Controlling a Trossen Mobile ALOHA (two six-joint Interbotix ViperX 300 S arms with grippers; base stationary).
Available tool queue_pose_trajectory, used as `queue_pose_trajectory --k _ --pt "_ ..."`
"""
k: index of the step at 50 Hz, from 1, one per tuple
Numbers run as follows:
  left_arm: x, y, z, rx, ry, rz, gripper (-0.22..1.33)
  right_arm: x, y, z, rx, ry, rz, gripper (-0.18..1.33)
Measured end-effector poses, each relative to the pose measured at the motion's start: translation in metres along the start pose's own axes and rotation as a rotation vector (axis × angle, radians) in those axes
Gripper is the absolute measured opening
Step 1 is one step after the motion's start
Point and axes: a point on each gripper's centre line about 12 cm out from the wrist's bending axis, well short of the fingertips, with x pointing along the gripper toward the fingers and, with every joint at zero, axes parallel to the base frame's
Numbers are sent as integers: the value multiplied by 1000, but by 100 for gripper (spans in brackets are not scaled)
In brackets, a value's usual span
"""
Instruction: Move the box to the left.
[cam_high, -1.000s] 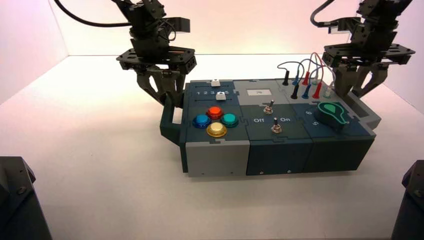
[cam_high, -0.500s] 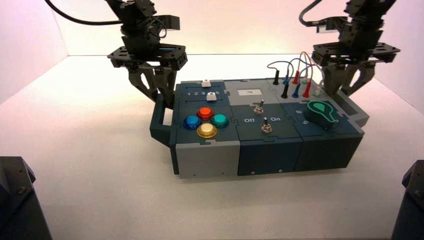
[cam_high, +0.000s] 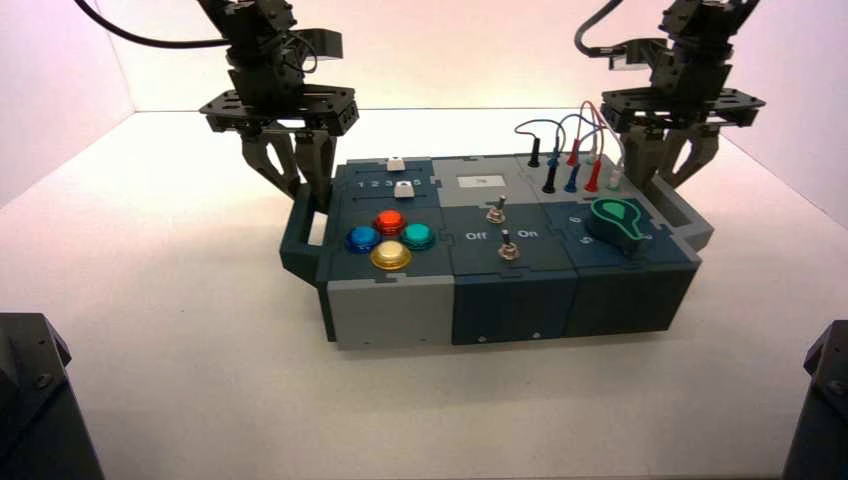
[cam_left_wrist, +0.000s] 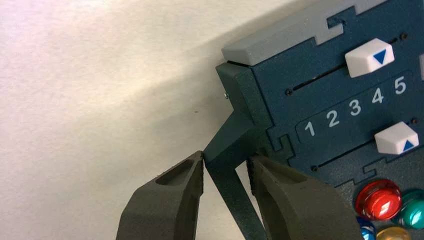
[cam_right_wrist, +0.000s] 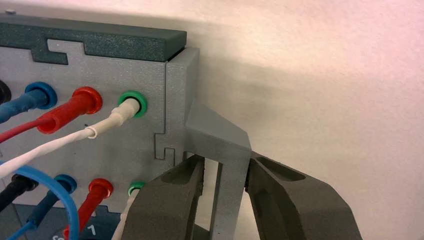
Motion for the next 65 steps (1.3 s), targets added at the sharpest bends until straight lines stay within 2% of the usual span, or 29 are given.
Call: queue_pose_trajectory --k 17,30,40,65 --pt "-2 12 9 0 11 21 93 -4 11 9 9 0 31 86" --pt "-5 25 13 -15 10 38 93 -4 27 18 -26 6 41 86" --pt "-7 36 14 -39 13 46 94 -3 39 27 -53 9 50 86" --pt "-10 62 14 -105 7 57 94 -10 57 50 -44 -23 99 87"
